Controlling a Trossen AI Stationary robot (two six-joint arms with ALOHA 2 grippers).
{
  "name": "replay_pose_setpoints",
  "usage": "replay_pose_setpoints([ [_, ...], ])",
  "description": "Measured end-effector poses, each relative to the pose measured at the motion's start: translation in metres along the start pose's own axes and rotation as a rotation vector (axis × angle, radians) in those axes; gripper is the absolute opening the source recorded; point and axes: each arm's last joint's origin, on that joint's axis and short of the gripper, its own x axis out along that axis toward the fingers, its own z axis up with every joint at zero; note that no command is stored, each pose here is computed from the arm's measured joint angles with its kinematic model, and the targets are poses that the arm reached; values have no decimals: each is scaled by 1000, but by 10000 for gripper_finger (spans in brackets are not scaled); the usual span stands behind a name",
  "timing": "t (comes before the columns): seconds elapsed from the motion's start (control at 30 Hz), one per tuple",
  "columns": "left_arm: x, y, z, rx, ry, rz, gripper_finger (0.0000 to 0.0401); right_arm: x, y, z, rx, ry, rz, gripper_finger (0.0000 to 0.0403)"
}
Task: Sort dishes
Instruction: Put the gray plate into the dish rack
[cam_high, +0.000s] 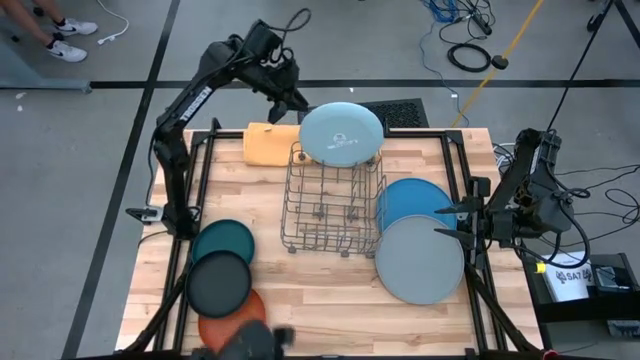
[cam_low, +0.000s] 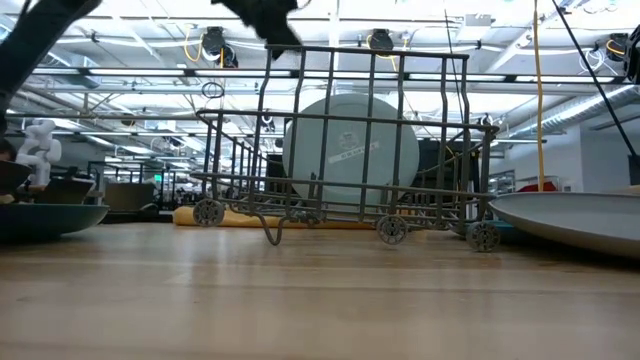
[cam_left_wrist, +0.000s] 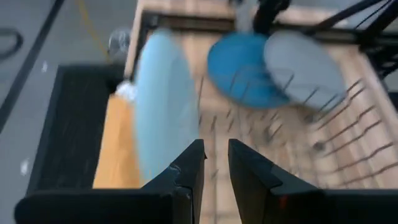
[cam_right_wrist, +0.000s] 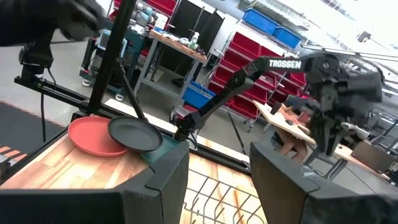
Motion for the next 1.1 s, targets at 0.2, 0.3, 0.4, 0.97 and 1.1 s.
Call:
replay_pose_setpoints([
  [0.2,36,-67,33,247,-37,-165,73,0,0,0,-5,-1,0,164],
  [0.3,62,-100,44,375,-10,-192,73,0,0,1,-1,-4,-2,164],
  [0.4,90,-132,52,457,21,-196,73,0,-1,1,4,-8,-4,164],
  [0.97,242,-340,34,933,153,10,73,1,1,4,-5,-28,18,164],
  [1.1,287,-389,4,1149,222,126,73,3,9,5,16,-53,86,164],
])
